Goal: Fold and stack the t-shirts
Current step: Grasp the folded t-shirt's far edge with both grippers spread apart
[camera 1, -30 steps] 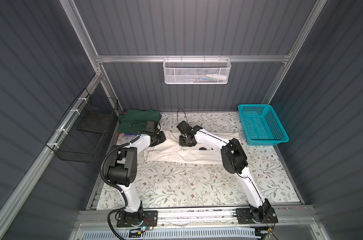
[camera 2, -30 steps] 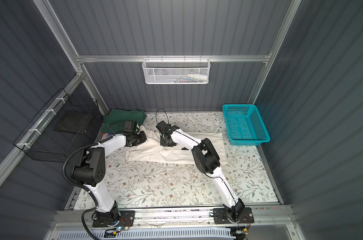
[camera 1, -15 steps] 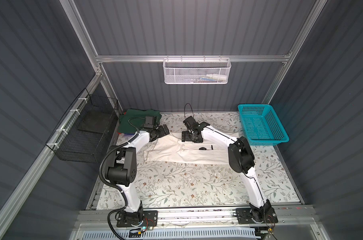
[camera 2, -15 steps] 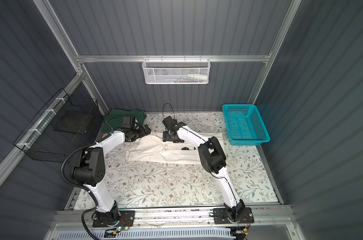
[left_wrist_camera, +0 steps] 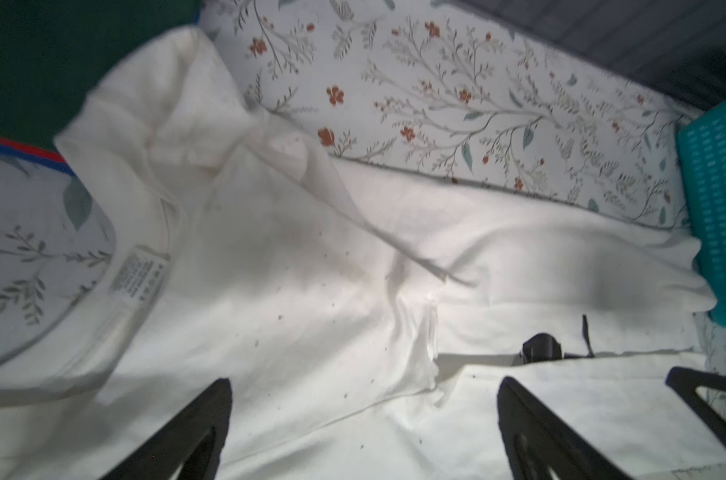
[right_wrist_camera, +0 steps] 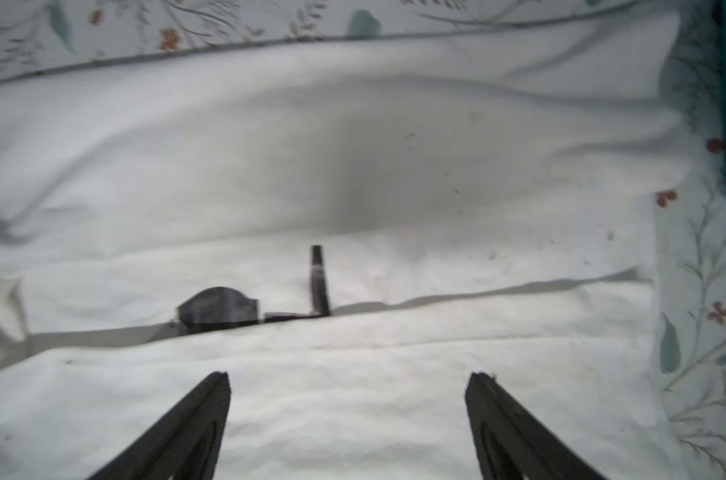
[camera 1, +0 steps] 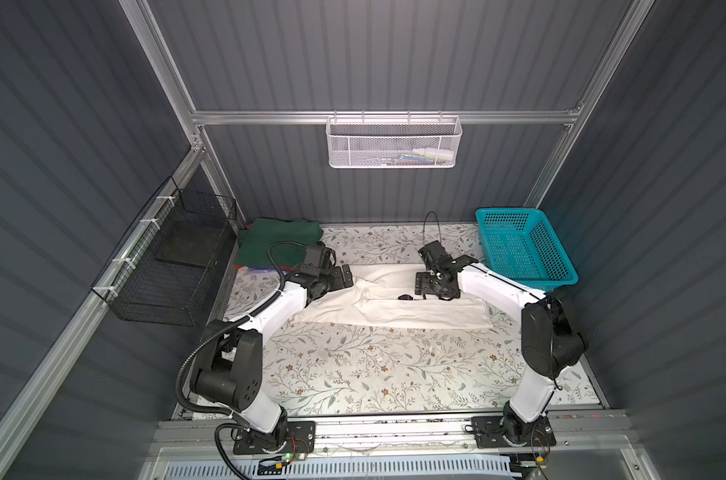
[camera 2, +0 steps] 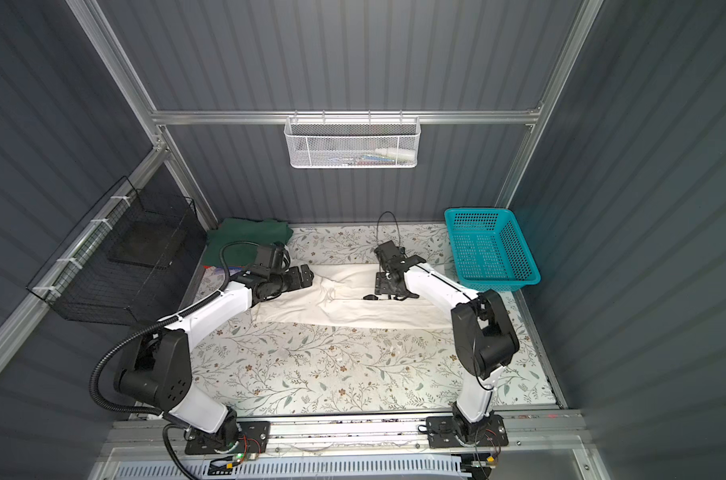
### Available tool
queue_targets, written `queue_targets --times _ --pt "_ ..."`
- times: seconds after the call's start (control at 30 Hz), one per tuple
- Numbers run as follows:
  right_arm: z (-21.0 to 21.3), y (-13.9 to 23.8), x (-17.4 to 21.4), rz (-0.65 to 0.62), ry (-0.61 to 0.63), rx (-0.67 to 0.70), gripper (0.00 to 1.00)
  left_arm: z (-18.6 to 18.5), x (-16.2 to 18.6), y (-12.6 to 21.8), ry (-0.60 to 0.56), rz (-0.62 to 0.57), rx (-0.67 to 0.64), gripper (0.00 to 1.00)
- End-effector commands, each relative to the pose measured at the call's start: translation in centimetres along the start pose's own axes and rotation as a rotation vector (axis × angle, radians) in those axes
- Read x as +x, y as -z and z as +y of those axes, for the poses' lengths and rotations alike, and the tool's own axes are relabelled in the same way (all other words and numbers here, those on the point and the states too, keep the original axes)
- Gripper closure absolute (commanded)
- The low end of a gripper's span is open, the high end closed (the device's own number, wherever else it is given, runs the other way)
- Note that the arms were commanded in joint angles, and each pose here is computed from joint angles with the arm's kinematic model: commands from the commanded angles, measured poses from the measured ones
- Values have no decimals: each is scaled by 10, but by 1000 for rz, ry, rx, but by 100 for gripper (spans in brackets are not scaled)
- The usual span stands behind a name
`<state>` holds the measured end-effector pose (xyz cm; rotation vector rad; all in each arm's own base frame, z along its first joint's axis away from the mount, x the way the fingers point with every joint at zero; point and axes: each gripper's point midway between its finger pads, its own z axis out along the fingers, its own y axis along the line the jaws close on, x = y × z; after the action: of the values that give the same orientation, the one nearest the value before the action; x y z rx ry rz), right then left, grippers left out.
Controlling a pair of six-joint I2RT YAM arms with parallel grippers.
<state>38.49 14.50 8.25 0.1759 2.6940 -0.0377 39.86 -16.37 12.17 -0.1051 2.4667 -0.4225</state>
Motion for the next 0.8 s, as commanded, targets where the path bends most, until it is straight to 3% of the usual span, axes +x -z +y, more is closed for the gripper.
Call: queue_targets --times 0.0,0.33,0.63,0.77 --pt "-11 -16 7 25 -15 7 13 2 17 -13 5 42 -17 0" --pt "-17 -53 4 79 -66 57 21 13 28 -45 -9 101 -104 4" --pt "-12 -70 10 125 -92 22 24 19 54 -76 13 178 -111 8" --pt "-15 -76 15 146 -70 38 32 16 66 -88 16 218 -105 14"
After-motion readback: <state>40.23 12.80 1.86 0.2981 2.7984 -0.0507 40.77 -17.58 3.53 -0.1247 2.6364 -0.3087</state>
